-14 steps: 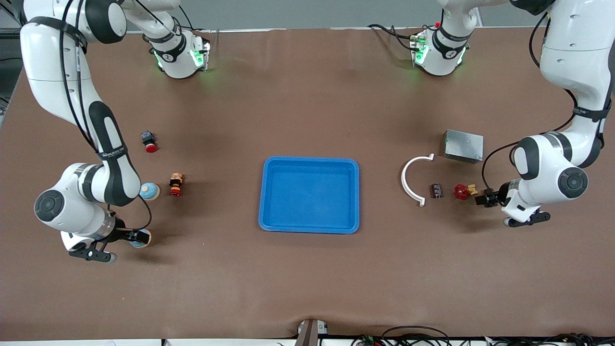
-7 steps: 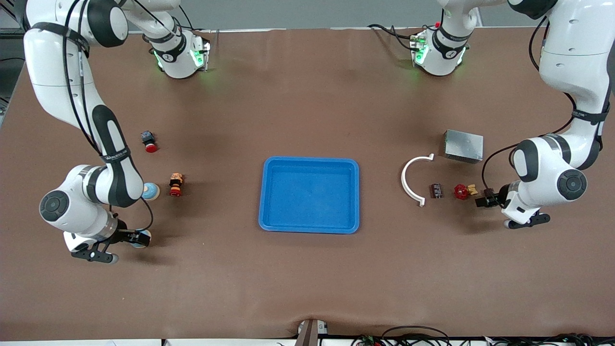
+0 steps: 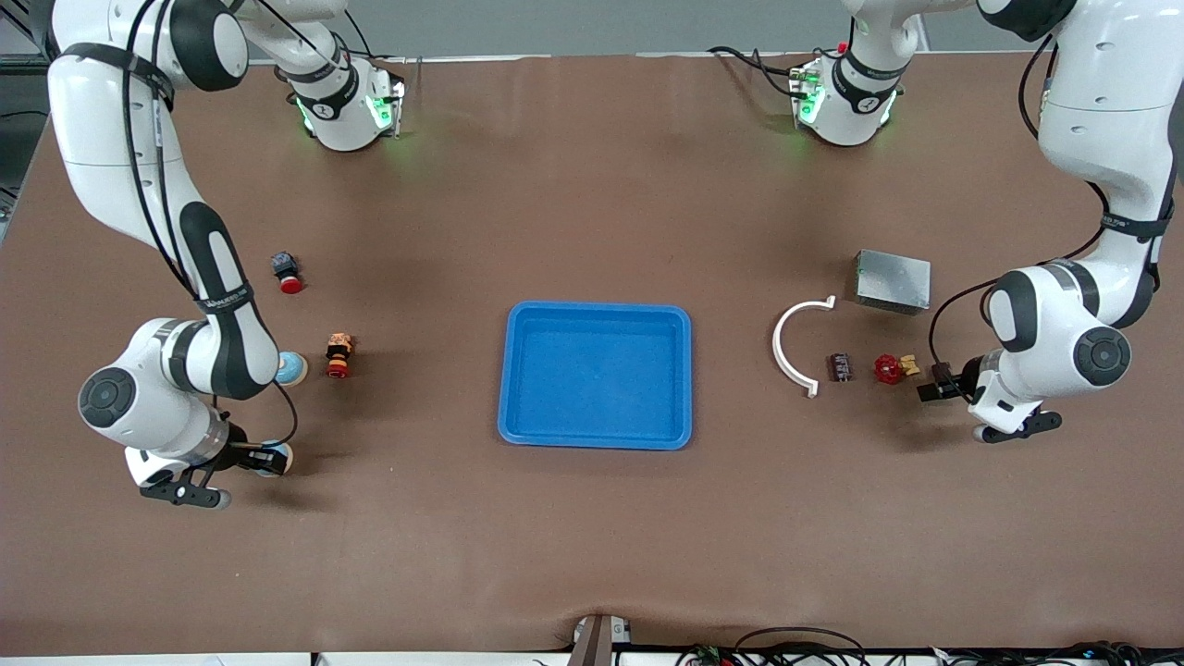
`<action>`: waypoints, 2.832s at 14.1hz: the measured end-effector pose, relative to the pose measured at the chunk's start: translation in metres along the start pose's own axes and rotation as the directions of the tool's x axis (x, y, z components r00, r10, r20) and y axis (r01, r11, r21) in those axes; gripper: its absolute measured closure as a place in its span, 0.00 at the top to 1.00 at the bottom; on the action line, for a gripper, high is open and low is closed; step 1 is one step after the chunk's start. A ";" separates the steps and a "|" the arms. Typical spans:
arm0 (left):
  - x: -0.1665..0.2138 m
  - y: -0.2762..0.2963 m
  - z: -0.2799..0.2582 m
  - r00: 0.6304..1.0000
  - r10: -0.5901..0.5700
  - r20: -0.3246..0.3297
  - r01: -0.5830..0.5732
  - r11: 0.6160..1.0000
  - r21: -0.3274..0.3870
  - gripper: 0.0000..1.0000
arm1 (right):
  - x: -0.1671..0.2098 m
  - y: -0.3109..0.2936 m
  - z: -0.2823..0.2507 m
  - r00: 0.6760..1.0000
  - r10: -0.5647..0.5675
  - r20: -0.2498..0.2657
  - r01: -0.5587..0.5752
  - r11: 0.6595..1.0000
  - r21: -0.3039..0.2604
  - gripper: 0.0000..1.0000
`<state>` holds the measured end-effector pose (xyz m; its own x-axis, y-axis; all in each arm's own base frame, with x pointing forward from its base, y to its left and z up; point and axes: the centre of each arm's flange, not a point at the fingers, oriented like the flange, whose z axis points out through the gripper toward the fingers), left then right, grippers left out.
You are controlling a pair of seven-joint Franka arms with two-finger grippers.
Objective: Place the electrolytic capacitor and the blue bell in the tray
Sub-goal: 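Grasp the blue bell with the right gripper while the left grasps the capacitor, then carry the bell to the tray with the right gripper while the left lifts, then lower the bell into the tray while the left gripper carries the capacitor over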
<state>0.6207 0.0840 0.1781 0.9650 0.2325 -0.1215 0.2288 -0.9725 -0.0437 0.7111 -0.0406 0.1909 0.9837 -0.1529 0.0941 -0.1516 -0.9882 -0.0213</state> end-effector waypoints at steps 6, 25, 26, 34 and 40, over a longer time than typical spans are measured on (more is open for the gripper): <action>-0.001 0.004 0.001 1.000 -0.020 0.001 0.020 1.000 0.000 0.66 | 0.009 -0.057 -0.075 0.986 0.011 0.164 -0.013 1.000 0.009 0.61; 0.019 0.005 -0.092 0.998 -0.043 0.043 0.043 0.999 0.006 0.30 | -0.173 -0.396 -0.150 0.936 0.345 0.066 -0.349 0.934 0.080 0.61; 0.020 0.009 -0.108 0.996 -0.064 0.058 0.064 0.998 0.008 0.30 | -0.178 -0.400 -0.137 0.932 0.354 0.072 -0.359 0.931 0.066 0.61; -0.015 0.140 -0.166 0.957 -0.281 0.069 0.283 0.959 -0.021 0.30 | -0.212 -0.437 -0.084 0.918 0.389 0.075 -0.393 0.918 0.050 0.61; -0.069 0.262 -0.192 0.909 -0.406 0.090 0.412 0.909 -0.064 0.30 | -0.230 -0.452 -0.054 0.909 0.409 0.076 -0.412 0.910 0.037 0.61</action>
<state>0.6384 -0.1894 0.3657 0.7732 0.6074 -0.1823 0.6137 -0.7891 -0.0260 0.5482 0.4405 0.2326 0.8400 -0.5425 0.0010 -0.5400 -0.8362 -0.0954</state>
